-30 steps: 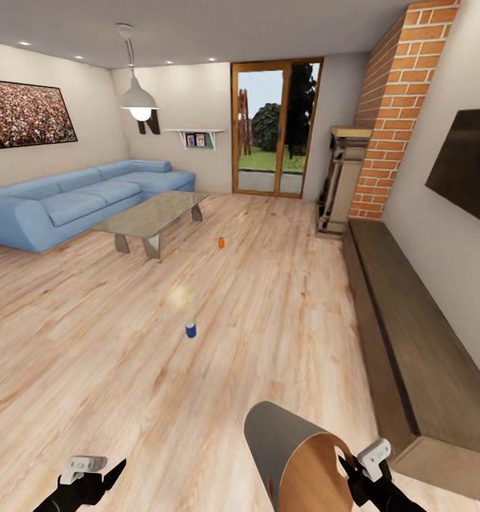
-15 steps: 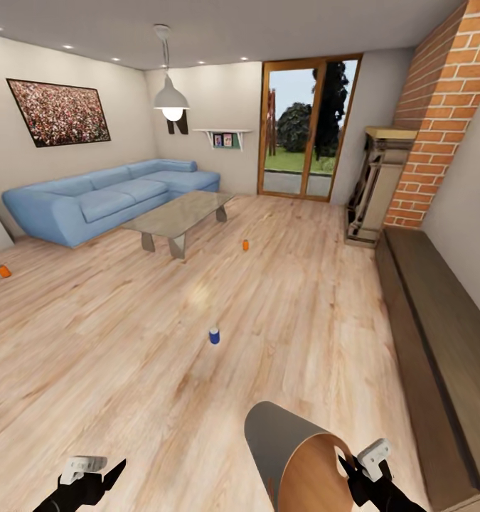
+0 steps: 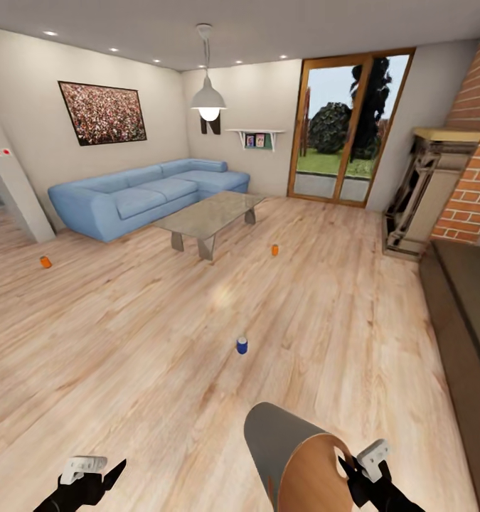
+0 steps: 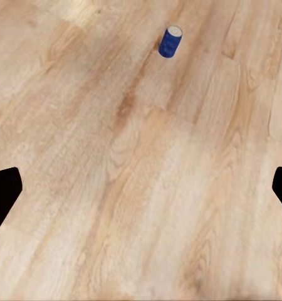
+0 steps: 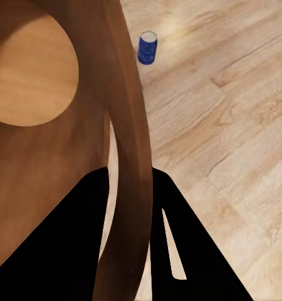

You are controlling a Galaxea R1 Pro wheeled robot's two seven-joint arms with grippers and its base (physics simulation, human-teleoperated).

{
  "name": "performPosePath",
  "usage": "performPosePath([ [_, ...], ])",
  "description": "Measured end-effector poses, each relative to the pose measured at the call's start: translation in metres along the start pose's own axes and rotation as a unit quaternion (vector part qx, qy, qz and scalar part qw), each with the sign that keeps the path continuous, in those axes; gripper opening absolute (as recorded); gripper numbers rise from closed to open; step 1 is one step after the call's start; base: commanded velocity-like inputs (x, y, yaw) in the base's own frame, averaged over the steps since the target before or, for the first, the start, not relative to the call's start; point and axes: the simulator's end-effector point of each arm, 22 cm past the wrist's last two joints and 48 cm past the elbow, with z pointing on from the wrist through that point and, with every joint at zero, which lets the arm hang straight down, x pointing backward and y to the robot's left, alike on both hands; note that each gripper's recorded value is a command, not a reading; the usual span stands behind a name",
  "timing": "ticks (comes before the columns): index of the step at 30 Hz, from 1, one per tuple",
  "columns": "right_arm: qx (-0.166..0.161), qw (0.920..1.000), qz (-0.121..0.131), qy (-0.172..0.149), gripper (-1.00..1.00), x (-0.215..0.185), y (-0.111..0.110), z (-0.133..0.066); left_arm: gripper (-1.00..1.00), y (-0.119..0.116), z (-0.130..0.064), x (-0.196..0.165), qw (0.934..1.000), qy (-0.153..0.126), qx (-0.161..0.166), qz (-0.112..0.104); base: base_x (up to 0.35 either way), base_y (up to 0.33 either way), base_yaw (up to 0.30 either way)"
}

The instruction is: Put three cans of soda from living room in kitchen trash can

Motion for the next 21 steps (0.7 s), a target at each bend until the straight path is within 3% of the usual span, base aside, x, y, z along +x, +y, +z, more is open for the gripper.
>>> performPosePath([
  [6,-0.001,1.0,0.0,0.002,-1.0,0.0023,0.0014,0.0,1.0,0.0001,0.0,0.0002,1.0,0.0,0.0,0.0,0.297,0.106,0.244],
  [21,-0.002,1.0,0.0,0.004,-1.0,0.0034,0.0022,0.0001,1.0,0.0007,0.0,0.0007,1.0,0.001,-0.002,0.0,0.307,0.007,0.245],
])
